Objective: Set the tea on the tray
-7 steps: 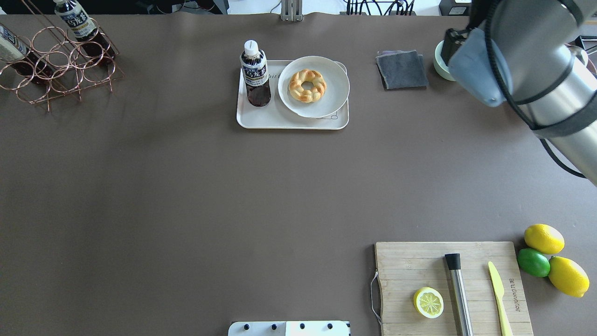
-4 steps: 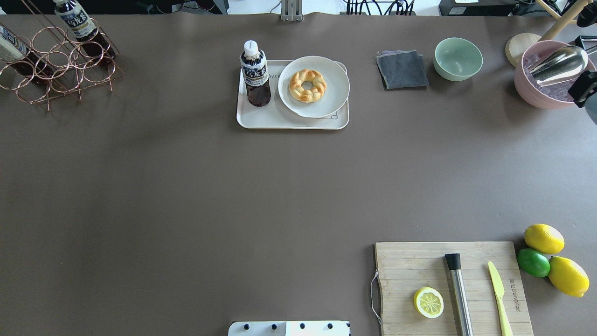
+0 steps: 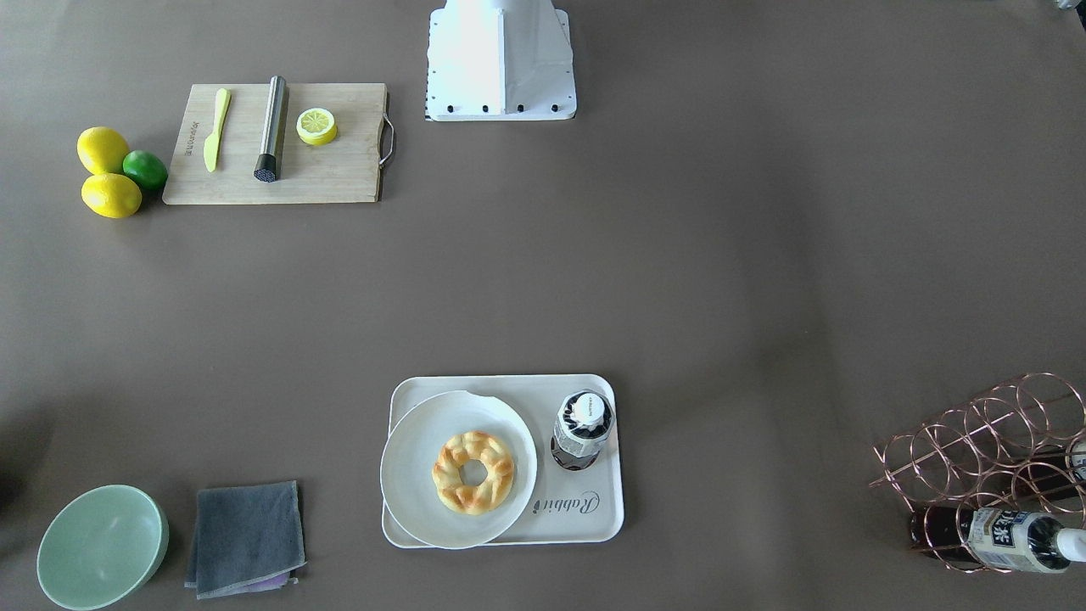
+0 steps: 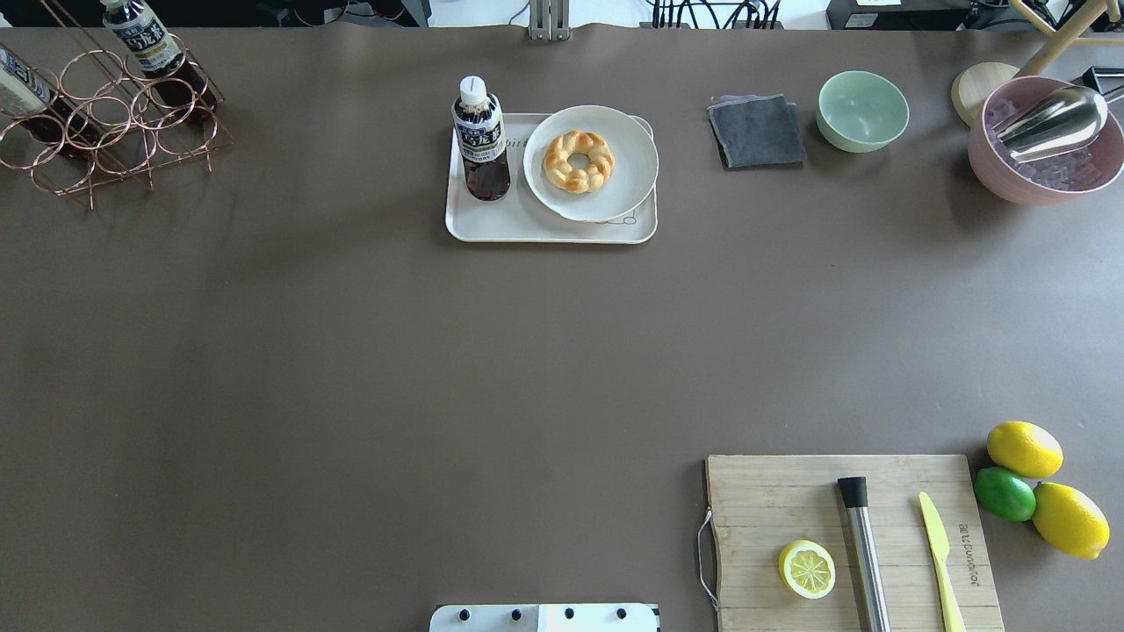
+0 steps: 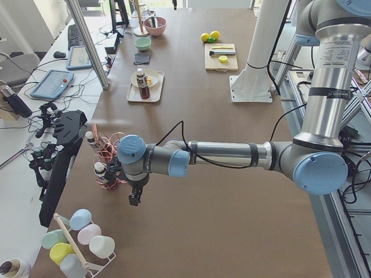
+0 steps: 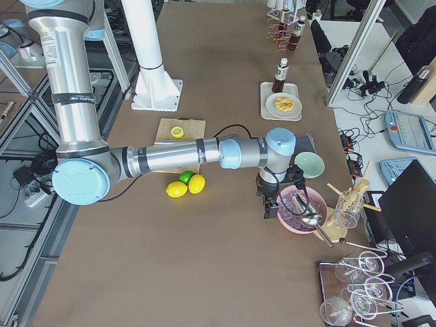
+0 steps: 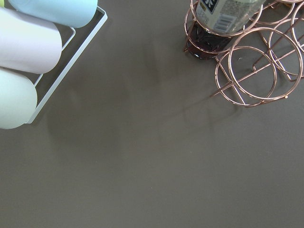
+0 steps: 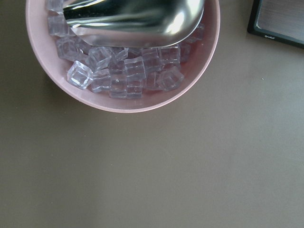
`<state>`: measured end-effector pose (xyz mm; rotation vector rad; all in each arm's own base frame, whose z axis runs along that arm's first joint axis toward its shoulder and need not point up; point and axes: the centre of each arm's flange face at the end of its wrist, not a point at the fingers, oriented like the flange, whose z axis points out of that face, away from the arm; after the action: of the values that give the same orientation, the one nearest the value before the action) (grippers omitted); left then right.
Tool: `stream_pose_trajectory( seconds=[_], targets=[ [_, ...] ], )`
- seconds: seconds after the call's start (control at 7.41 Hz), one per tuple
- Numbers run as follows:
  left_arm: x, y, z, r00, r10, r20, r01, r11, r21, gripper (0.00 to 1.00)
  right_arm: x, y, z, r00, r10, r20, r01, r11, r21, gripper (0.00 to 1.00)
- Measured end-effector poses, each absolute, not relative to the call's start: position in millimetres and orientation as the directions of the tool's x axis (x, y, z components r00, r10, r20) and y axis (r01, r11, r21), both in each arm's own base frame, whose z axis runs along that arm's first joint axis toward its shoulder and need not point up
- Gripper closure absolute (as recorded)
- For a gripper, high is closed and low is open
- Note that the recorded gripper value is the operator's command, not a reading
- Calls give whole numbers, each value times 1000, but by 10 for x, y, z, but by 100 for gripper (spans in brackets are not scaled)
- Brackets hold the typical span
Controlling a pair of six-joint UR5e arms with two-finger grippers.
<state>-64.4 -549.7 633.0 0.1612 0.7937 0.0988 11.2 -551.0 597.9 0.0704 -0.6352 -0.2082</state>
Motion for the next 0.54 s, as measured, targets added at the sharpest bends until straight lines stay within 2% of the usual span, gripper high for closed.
stream_pose_trajectory(
  seconds=[0.27,0.54],
  targets=[
    [-643,-5503,6338,697,148,-701,-28,983,179,2,493,-5433,6225,736,-180,653,119,983,138,0],
    [-642,-5501,6344,697,146,-702,-27,984,177,2,776,-5374,6223,715,-141,684,63,988,137,0]
  ],
)
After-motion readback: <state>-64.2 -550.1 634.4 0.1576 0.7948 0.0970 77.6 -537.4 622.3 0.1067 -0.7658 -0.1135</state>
